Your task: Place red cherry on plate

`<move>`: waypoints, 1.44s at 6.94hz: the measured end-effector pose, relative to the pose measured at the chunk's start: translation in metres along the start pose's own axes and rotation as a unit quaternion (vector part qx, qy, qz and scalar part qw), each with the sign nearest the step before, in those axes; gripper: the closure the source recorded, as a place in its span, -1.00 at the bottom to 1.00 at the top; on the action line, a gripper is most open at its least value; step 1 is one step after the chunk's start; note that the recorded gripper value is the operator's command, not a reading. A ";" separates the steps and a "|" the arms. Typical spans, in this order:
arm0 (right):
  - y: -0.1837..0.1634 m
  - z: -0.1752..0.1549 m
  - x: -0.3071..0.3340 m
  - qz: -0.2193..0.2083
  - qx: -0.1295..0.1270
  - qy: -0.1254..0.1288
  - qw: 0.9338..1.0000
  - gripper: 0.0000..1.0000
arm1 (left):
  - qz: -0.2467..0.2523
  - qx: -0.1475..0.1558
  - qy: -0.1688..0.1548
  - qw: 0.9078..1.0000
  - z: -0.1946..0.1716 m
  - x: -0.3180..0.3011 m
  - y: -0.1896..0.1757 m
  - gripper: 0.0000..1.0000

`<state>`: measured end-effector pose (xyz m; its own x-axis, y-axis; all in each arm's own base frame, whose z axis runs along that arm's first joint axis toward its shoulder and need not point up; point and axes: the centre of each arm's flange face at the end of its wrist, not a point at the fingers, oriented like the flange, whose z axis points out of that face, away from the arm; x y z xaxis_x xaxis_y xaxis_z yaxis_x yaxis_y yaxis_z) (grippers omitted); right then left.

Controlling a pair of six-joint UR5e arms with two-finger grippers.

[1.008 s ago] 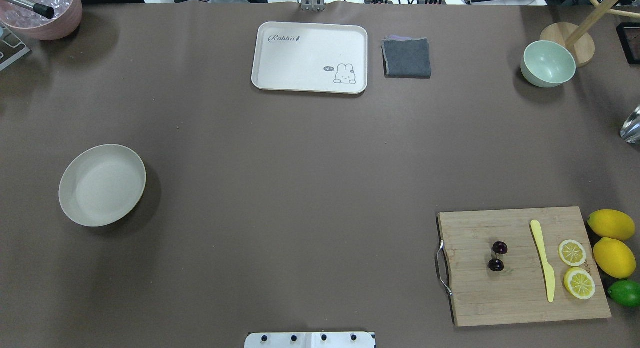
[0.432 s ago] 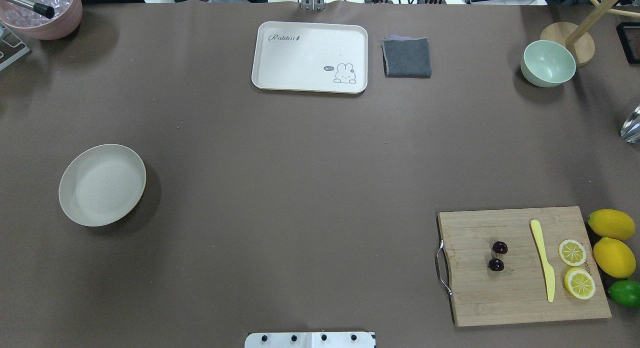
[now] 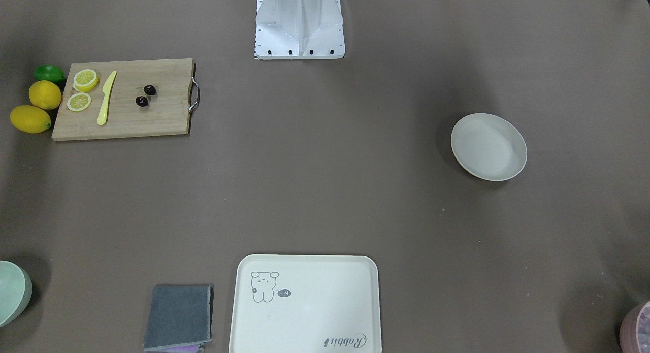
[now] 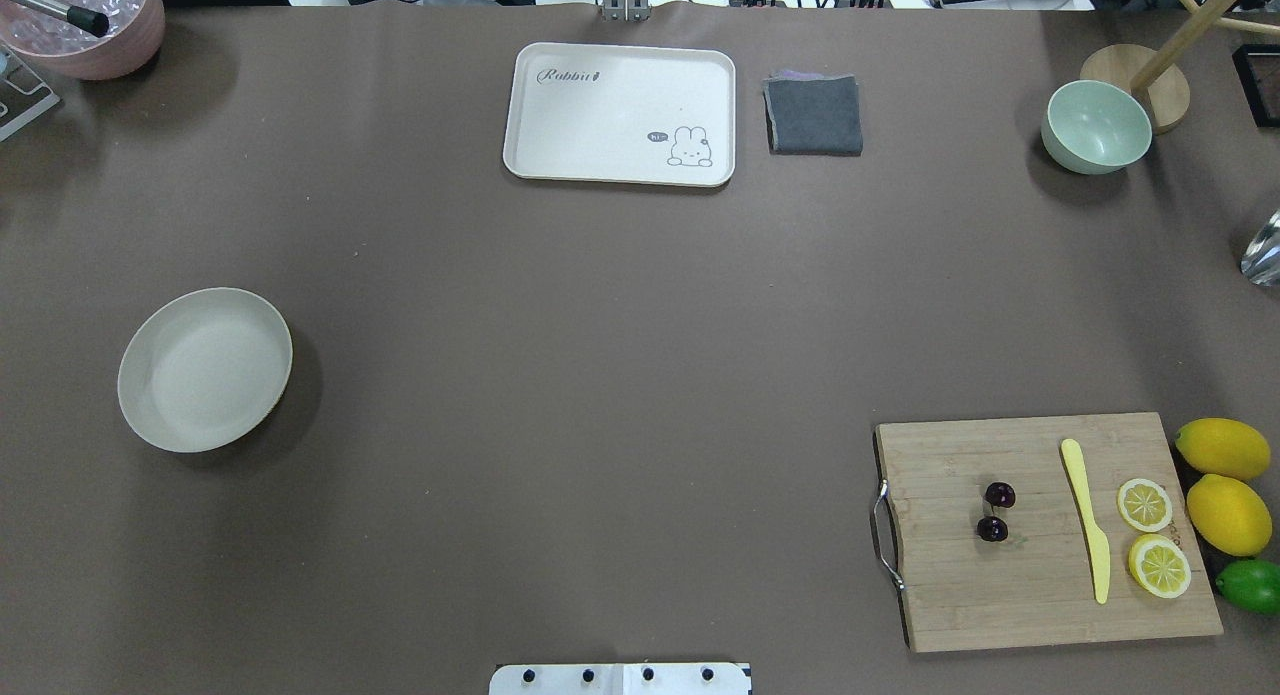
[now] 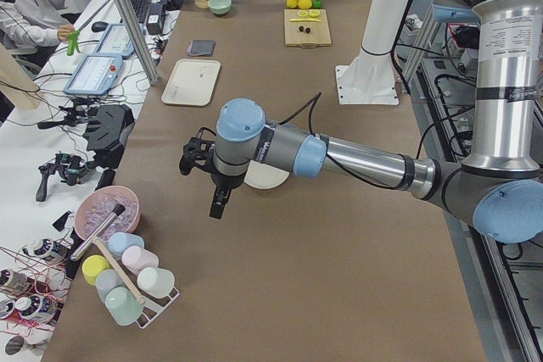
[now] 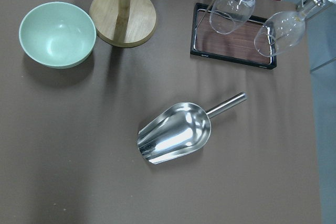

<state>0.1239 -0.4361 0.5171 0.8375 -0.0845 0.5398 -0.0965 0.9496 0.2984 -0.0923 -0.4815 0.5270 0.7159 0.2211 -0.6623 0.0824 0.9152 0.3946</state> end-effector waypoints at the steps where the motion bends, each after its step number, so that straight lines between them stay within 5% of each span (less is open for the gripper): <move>1: 0.006 0.003 -0.001 0.006 -0.003 -0.028 1.000 -1.00 | 0.012 0.012 0.005 1.000 -0.001 0.001 0.000 -0.97; 5: 0.033 0.026 -0.003 0.023 0.015 -0.108 0.994 -1.00 | 0.055 0.025 0.071 0.996 0.016 0.020 0.010 -0.97; 8: 0.028 0.058 -0.055 0.067 -0.033 -0.134 0.988 -1.00 | 0.063 -0.063 0.125 0.988 0.107 0.077 0.027 -0.97; 10: 0.028 0.075 -0.080 0.077 -0.049 -0.132 0.987 -1.00 | 0.047 -0.084 0.145 0.985 0.167 0.093 0.048 -0.89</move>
<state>0.0143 -0.4256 0.5410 0.6464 0.0001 0.7630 -0.1491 0.9807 0.1262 0.0936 -0.4731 0.5910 0.4856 0.3713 -0.7914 -0.1068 0.9237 0.3679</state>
